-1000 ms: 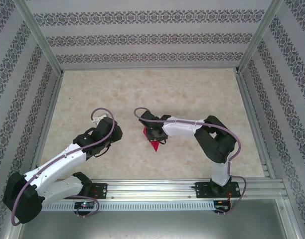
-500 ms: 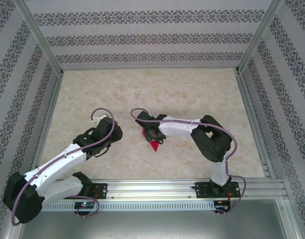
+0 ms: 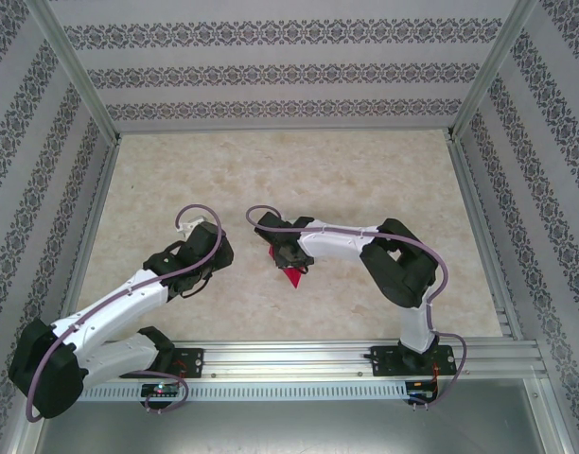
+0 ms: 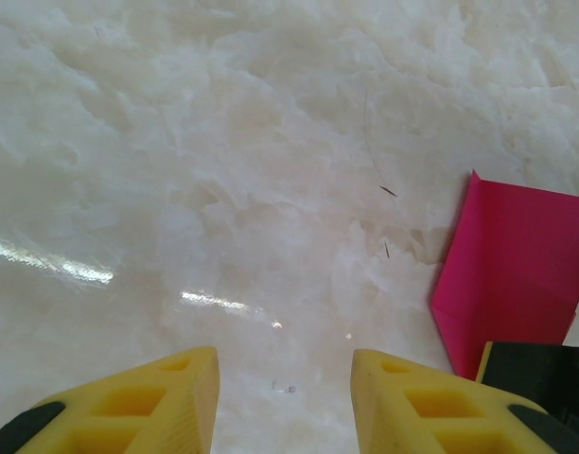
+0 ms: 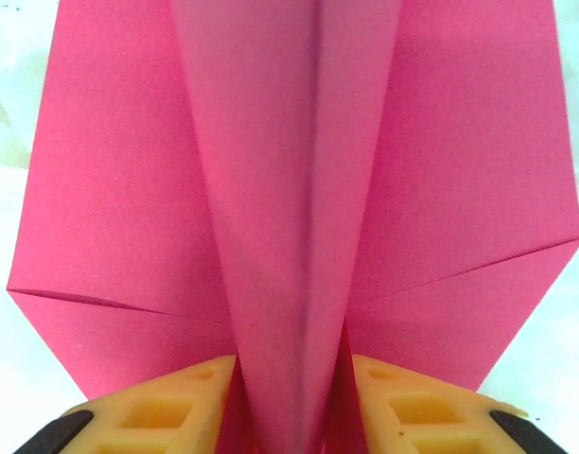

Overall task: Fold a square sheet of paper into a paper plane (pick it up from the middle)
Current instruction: Move a paper plane to the center of the table.

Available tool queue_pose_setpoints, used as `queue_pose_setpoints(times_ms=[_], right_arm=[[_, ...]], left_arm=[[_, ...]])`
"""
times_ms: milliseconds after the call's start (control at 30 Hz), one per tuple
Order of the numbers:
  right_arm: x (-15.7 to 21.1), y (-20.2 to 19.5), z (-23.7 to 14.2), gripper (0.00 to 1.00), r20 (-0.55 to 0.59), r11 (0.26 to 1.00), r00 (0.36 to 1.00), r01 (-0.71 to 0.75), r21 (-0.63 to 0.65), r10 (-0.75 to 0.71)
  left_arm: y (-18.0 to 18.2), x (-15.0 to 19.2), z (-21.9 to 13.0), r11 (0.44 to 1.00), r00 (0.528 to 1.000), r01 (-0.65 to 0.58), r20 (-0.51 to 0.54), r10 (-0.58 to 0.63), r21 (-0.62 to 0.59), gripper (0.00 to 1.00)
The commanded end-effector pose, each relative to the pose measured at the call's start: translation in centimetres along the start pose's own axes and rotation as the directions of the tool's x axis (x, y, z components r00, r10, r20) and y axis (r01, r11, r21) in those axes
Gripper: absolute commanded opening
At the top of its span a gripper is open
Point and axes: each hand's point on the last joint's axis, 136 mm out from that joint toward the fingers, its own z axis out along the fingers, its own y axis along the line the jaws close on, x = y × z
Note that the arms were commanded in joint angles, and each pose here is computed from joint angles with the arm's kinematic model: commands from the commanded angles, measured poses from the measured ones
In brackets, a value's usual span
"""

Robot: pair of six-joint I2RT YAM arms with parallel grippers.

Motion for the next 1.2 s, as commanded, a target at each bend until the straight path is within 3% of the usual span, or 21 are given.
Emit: queue_pose_setpoints(times_ms=[0,67,333,467,700,833,933,1167], right_arm=[[-0.1,-1.6,0.2,0.33,0.0,0.999,1.0,0.0,0.048,0.0],[-0.6,-1.7,0.5,0.27,0.01,0.999,1.0,-0.02,0.04,0.02],[-2.0,-1.7,1.5,0.21,0.007,0.998,0.999,-0.045,0.033,0.045],[-2.6,-1.3,1.9,0.26,0.002,0.998,0.999,-0.048,0.027,0.048],[-0.7,-1.5,3.7,0.27,-0.042,0.995,0.994,-0.097,0.031,0.099],[-1.4,-1.0,2.2,0.32,-0.012,0.996,0.996,-0.089,0.001,0.089],[-2.7,-1.0,0.1,0.35,0.031,0.997,0.996,-0.083,-0.008,0.083],[-5.4,-1.1,-5.4,0.48,0.136,0.996,0.988,-0.066,-0.057,0.073]], left_arm=[[-1.0,-2.0,-0.6,1.0,0.998,0.009,0.064,-0.01,0.02,0.43],[-0.9,-2.0,-0.5,1.0,0.998,0.008,0.061,-0.009,0.019,0.43],[-0.5,-1.9,-0.5,1.0,0.998,-0.017,0.055,0.017,-0.005,0.43],[0.0,-1.9,-0.4,0.999,0.998,-0.024,0.062,0.026,-0.029,0.43],[0.0,-2.1,-0.5,0.998,0.997,-0.041,0.067,0.043,-0.04,0.43],[0.3,-2.1,-0.6,0.997,0.996,-0.049,0.071,0.053,-0.052,0.44],[0.3,-2.3,-0.9,0.998,0.995,-0.051,0.083,0.054,-0.037,0.5],[0.3,-2.8,-1.8,0.999,0.99,-0.044,0.13,0.044,0.0,0.51]])
